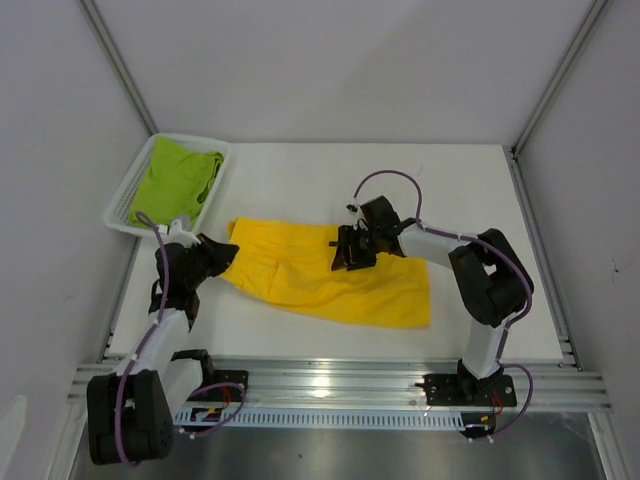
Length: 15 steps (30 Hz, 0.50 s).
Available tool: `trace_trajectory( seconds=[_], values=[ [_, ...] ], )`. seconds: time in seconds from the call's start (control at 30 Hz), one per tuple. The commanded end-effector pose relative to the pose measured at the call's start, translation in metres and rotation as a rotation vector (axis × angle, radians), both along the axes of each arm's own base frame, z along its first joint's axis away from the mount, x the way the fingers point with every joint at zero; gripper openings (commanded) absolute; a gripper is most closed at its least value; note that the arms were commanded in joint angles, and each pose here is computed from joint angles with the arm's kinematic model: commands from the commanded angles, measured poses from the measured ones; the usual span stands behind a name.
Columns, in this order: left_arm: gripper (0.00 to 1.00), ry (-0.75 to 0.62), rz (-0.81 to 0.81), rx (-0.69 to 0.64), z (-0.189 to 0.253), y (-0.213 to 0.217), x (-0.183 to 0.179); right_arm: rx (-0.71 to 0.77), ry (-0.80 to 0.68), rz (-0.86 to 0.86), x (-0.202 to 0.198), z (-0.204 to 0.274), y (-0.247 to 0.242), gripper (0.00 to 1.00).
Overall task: Fold and stack the shorts
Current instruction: Fold the shorts
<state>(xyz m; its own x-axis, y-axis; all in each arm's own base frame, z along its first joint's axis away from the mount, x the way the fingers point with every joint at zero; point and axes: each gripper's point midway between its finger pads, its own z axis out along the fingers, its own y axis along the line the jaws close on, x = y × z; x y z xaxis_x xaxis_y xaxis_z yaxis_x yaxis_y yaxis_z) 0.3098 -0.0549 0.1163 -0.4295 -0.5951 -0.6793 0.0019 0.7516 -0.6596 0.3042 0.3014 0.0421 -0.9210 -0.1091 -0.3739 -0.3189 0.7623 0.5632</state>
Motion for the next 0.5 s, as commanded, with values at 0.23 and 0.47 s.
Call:
trace_trajectory(
  seconds=[0.23, 0.47],
  values=[
    [0.09, 0.028, 0.109, 0.111, 0.025, 0.018, -0.007, 0.176, -0.044, 0.137, -0.050, 0.066, 0.036, 0.29],
    [0.08, 0.052, 0.128, 0.100, 0.036, 0.018, -0.009, 0.114, 0.041, 0.168, -0.097, 0.025, 0.048, 0.04]
  ],
)
